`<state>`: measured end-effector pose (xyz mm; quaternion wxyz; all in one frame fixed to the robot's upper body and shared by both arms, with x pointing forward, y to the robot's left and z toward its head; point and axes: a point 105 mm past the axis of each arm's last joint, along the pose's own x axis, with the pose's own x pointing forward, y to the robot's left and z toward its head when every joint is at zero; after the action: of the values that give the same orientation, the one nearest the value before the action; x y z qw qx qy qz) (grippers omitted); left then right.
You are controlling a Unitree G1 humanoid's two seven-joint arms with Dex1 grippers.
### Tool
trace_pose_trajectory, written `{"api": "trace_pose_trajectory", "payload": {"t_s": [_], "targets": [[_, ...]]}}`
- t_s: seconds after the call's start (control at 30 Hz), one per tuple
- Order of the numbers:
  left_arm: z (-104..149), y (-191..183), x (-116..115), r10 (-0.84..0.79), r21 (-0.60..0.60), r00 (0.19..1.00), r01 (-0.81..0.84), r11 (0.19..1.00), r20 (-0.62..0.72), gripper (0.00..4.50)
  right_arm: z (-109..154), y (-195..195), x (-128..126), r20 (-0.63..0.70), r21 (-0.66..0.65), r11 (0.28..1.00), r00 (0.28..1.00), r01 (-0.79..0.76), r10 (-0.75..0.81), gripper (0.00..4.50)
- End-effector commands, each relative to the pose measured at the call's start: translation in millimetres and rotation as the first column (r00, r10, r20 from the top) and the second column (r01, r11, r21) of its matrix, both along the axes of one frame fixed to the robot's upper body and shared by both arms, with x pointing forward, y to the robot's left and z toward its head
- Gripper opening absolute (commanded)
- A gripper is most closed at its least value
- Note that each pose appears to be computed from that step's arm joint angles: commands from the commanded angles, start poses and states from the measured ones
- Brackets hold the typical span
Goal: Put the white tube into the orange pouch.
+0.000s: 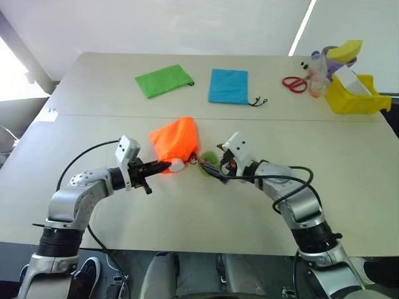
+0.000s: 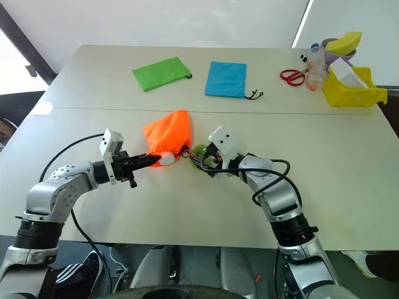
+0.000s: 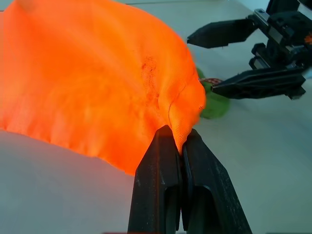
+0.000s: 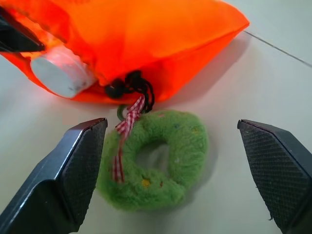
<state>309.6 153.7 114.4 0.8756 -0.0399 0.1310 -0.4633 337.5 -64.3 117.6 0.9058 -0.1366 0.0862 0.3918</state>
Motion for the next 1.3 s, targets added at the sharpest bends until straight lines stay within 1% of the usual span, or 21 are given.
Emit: {"api": "trace_pose_trajectory", "payload": {"t_s": [0.03, 0.13, 0.17, 0.23, 0.3, 0.43, 0.47, 0.5, 0.6, 0.73, 0.87, 0.9, 0.93, 0.97, 1.13, 1.2, 1.3], "targets": [[9.2, 7.8, 5.0, 0.006, 0.032, 0.998, -0.008, 0.999, 0.062, 0.0, 1.8, 0.8, 4.3, 0.005, -0.015, 1.0, 1.0, -0.005, 0.005, 4.47], [10.0, 9.3, 5.7, 0.014, 0.029, 0.998, -0.016, 0.999, 0.068, 0.0, -7.6, 2.9, -7.5, -0.066, -0.013, 0.998, 0.996, -0.064, 0.063, 4.47], [9.9, 9.4, 5.3, 0.014, 0.029, 0.997, -0.017, 0.999, 0.07, 0.0, -8.3, 1.5, -7.2, -0.072, -0.011, 0.998, 0.996, -0.057, 0.056, 4.47], [8.8, 10.0, 4.8, 0.019, 0.033, 0.997, -0.021, 0.999, 0.072, 0.0, -13.2, -1.8, -5.5, -0.073, -0.049, 0.998, 0.996, -0.048, 0.044, 4.47], [8.7, 9.6, 4.8, 0.023, 0.027, 0.997, -0.025, 0.999, 0.073, 0.0, -22.4, -2.1, -7.1, -0.099, -0.084, 0.995, 0.994, -0.053, 0.044, 4.47], [9.5, 7.8, 5.4, 0.025, 0.025, 0.996, -0.027, 0.999, 0.08, 0.0, -24.3, 2.4, -5.6, -0.087, -0.09, 0.995, 0.995, -0.046, 0.038, 4.47], [9.7, 7.7, 5.8, 0.028, 0.026, 0.996, -0.03, 0.999, 0.083, 0.0, -24.4, 2.2, -5.4, -0.081, -0.093, 0.995, 0.996, -0.042, 0.035, 3.94], [9.8, 7.7, 6.1, 0.032, 0.026, 0.996, -0.034, 0.999, 0.085, 0.0, -24.2, 1.8, -5.2, -0.079, -0.089, 0.995, 0.996, -0.037, 0.03, 3.64], [9.3, 7.4, 5.8, 0.034, 0.026, 0.996, -0.037, 0.999, 0.085, 0.0, -22.9, -1.3, -5.6, -0.075, -0.087, 0.996, 0.997, -0.032, 0.026, 2.15], [6.3, 5.9, 4.7, 0.03, 0.027, 0.996, -0.033, 0.999, 0.08, 0.0, -18.1, -6.3, -4.3, -0.064, -0.068, 0.998, 0.998, -0.014, 0.01, 2.15], [6.9, 2.6, 6.4, 0.027, 0.021, 0.996, -0.029, 0.999, 0.082, 0.0, -18.7, -4.6, -5.7, -0.069, -0.062, 0.998, 0.997, -0.022, 0.018, 2.15], [7.1, 1.9, 6.8, 0.026, 0.02, 0.996, -0.028, 0.999, 0.083, 0.0, -19.3, -4.8, -5.8, -0.066, -0.069, 0.997, 0.998, -0.021, 0.017, 1.55], [7.1, 1.6, 6.9, 0.026, 0.019, 0.996, -0.027, 0.999, 0.082, 0.0, -18.7, -4.9, -5.4, -0.061, -0.066, 0.998, 0.998, -0.017, 0.013, 1.28], [6.9, 1.4, 6.6, 0.025, 0.019, 0.996, -0.027, 0.999, 0.082, 0.0, -17.5, -6.0, -4.6, -0.053, -0.066, 0.998, 0.999, -0.006, 0.003, 0.9], [5.8, 2.2, 5.7, 0.024, 0.023, 0.997, -0.026, 0.999, 0.079, 0.0, -9.3, -12.4, -7.4, -0.045, -0.038, 0.999, 0.999, -0.001, -0.001, 0.9], [6.3, 2.8, 5.6, 0.026, 0.021, 0.997, -0.028, 0.999, 0.078, 0.0, -3.9, -17.2, -14.7, -0.049, -0.027, 0.999, 0.999, -0.025, 0.024, 0.9], [9.1, 3.3, 4.6, 0.022, 0.022, 0.996, -0.023, 0.999, 0.083, 0.0, 6.0, -25.3, -32.4, -0.078, 0.015, 0.996, 0.993, -0.088, 0.089, 0.9]]}}
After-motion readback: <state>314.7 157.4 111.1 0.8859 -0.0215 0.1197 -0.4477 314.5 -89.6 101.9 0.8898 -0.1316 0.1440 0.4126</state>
